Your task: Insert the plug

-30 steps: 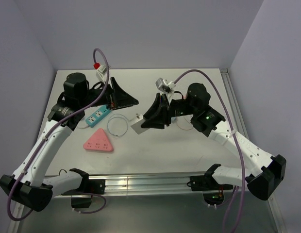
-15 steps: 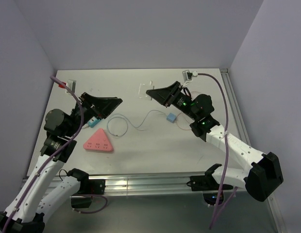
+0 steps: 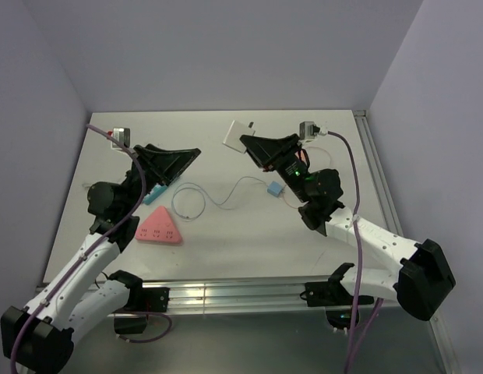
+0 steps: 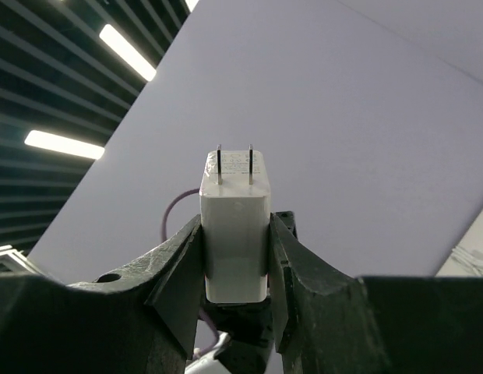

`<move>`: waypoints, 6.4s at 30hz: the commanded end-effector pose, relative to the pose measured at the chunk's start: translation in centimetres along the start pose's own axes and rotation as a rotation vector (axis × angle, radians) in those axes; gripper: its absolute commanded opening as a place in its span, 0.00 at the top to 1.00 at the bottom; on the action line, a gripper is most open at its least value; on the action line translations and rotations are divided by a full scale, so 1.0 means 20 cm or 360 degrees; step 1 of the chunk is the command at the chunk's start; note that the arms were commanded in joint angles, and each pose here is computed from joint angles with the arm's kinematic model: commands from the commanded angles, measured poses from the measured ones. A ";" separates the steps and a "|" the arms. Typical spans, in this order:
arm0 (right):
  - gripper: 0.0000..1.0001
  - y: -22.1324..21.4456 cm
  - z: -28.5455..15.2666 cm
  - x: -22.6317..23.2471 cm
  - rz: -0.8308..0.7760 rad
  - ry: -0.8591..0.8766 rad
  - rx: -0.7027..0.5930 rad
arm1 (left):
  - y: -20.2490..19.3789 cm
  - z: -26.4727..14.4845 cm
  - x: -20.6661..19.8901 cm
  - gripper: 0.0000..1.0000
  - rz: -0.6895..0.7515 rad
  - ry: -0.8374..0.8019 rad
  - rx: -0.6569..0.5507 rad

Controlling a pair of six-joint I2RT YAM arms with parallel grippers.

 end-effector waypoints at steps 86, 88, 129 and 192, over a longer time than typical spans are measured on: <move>0.25 -0.36 -0.11 -0.24 -0.0522 -0.0175 0.1059 | -0.10 -0.15 0.01 1.00 0.0170 0.0420 0.0612; 0.25 -0.37 -0.12 -0.26 -0.0539 -0.0195 0.1090 | -0.11 -0.15 0.02 1.00 0.0177 0.0425 0.0649; 1.00 -0.57 -0.12 -0.06 -0.0377 0.0309 0.1737 | -0.21 -0.20 -0.12 1.00 0.0220 0.0094 0.0973; 1.00 -0.52 0.10 0.06 -0.0182 0.0280 0.0748 | -0.11 -0.18 -0.10 0.74 0.0152 0.0110 0.0423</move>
Point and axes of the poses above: each gripper's point midway between its finger pads, its own z axis out along the fingers, its own x axis along the line the jaws close on, y = z × x, the point moved 2 cm from there along -z, back along the fingers, and after that the axes turned 10 degrees about z, right-handed, at the moved point
